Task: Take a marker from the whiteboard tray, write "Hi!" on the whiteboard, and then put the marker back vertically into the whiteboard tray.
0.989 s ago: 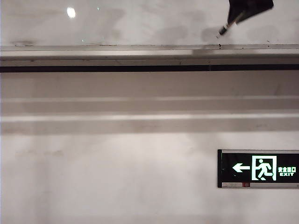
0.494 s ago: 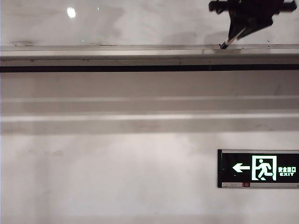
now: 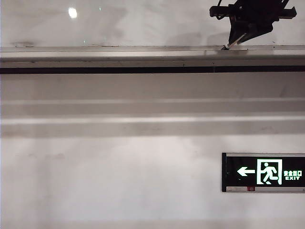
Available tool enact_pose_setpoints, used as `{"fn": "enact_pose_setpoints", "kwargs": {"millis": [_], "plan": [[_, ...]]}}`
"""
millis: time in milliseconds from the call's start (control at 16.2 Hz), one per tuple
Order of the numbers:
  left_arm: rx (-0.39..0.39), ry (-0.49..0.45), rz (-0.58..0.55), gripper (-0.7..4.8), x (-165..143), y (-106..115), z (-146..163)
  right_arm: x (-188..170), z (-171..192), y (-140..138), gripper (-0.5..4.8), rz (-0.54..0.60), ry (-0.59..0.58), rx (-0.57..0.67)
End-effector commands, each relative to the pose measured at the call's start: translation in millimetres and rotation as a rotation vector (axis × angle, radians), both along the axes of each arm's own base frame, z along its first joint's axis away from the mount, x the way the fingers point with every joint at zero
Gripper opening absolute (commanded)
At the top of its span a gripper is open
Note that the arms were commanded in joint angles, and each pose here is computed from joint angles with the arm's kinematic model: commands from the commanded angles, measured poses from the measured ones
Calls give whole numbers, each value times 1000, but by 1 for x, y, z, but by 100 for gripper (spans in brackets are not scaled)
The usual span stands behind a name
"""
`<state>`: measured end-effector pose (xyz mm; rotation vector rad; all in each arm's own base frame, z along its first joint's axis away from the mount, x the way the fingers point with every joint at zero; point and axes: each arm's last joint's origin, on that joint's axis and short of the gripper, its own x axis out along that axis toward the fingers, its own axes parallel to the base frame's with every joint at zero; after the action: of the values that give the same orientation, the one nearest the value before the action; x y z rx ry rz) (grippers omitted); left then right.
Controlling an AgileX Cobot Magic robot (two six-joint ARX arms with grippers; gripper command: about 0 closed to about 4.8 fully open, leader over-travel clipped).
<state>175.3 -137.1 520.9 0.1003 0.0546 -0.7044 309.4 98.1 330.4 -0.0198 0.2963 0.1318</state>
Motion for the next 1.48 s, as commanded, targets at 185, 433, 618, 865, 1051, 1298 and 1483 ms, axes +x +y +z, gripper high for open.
{"fn": "enact_pose_setpoints", "kwargs": {"millis": [185,433,618,865,1051,1298,1483], "plan": [[-20,-26,-5,-6,-2,1,4,2,6,0,-1,0,-52,21],[-20,-26,-5,-6,-2,1,4,5,3,1,-1,0,-50,20],[-20,-26,-5,-6,-2,1,4,8,0,2,-1,0,-52,21],[-20,-26,-5,-6,-2,1,4,14,-4,5,-1,3,-69,28],[-20,-26,-5,-6,-2,1,4,20,-8,6,-1,2,-75,30],[-20,-26,-5,-6,-2,1,4,24,-13,8,3,2,-69,28],[-20,-26,-5,-6,-2,1,4,24,-12,8,135,3,-79,31]]}}
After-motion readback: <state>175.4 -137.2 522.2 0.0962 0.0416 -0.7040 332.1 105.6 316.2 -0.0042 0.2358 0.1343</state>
